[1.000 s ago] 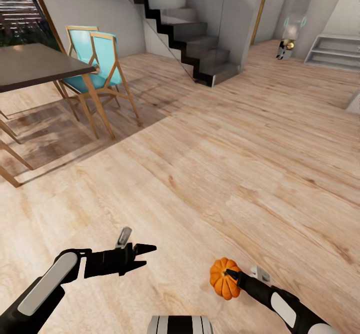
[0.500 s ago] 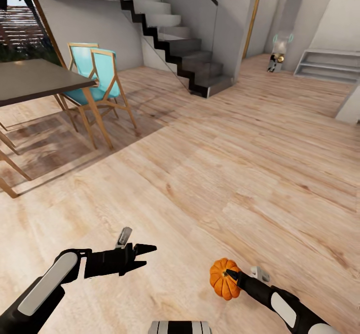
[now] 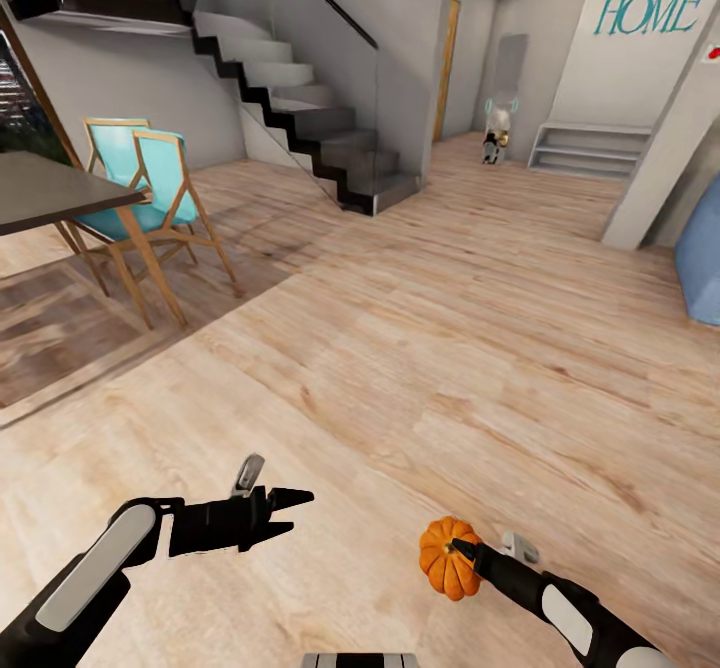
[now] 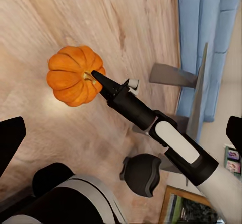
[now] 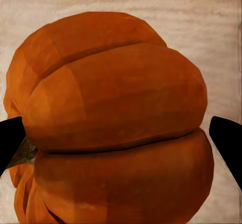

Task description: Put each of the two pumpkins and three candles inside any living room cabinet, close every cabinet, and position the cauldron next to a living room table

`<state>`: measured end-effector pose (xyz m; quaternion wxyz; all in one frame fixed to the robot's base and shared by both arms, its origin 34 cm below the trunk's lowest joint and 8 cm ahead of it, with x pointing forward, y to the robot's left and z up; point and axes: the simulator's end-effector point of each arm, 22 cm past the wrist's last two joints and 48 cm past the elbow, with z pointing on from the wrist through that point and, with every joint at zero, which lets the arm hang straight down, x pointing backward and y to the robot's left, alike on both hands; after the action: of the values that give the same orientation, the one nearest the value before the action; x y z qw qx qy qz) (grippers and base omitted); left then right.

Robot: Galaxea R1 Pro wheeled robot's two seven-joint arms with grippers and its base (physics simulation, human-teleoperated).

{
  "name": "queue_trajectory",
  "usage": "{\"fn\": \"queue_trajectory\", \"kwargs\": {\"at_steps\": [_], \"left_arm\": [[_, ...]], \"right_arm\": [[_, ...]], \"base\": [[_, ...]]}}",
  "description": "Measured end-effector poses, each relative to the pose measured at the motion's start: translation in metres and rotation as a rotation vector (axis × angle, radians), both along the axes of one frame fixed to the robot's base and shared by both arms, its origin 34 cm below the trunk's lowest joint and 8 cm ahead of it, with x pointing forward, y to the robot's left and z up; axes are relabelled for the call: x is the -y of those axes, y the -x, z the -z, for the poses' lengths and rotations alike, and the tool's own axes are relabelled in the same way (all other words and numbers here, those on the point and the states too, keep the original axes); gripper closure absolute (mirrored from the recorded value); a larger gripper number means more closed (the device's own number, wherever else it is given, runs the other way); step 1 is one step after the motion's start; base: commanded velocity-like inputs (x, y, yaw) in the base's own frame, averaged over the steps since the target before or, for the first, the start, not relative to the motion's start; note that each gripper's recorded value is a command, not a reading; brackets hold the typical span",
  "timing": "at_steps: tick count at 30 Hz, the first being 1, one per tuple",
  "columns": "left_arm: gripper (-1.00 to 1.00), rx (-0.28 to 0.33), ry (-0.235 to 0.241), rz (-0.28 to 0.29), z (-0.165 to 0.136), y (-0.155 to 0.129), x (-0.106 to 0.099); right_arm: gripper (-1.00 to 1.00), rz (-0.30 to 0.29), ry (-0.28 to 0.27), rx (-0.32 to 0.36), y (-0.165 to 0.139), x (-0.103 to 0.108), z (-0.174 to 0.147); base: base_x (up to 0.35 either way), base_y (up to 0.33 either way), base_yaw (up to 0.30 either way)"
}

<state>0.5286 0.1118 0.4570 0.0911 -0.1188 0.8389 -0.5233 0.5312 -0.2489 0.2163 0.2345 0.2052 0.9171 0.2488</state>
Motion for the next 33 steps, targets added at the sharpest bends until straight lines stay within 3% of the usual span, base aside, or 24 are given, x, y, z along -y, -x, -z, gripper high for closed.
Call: {"fn": "queue_trajectory", "kwargs": {"at_steps": [13, 19, 33], "left_arm": [[-1.00, 0.048, 0.000, 0.000, -0.023, -0.002, 0.000], [-1.00, 0.064, -0.001, 0.000, -0.031, -0.002, 0.000], [-1.00, 0.096, 0.000, 0.000, -0.047, -0.002, 0.000]], "right_arm": [[1.00, 0.009, -0.010, 0.046, -0.014, -0.001, -0.024], [1.00, 0.000, -0.034, 0.024, -0.011, -0.006, -0.030], [1.00, -0.004, -0.036, 0.049, -0.018, -0.007, -0.045]], "base": [[0.000, 0.000, -0.018], [0.000, 0.000, -0.049], [0.000, 0.000, -0.075]]}}
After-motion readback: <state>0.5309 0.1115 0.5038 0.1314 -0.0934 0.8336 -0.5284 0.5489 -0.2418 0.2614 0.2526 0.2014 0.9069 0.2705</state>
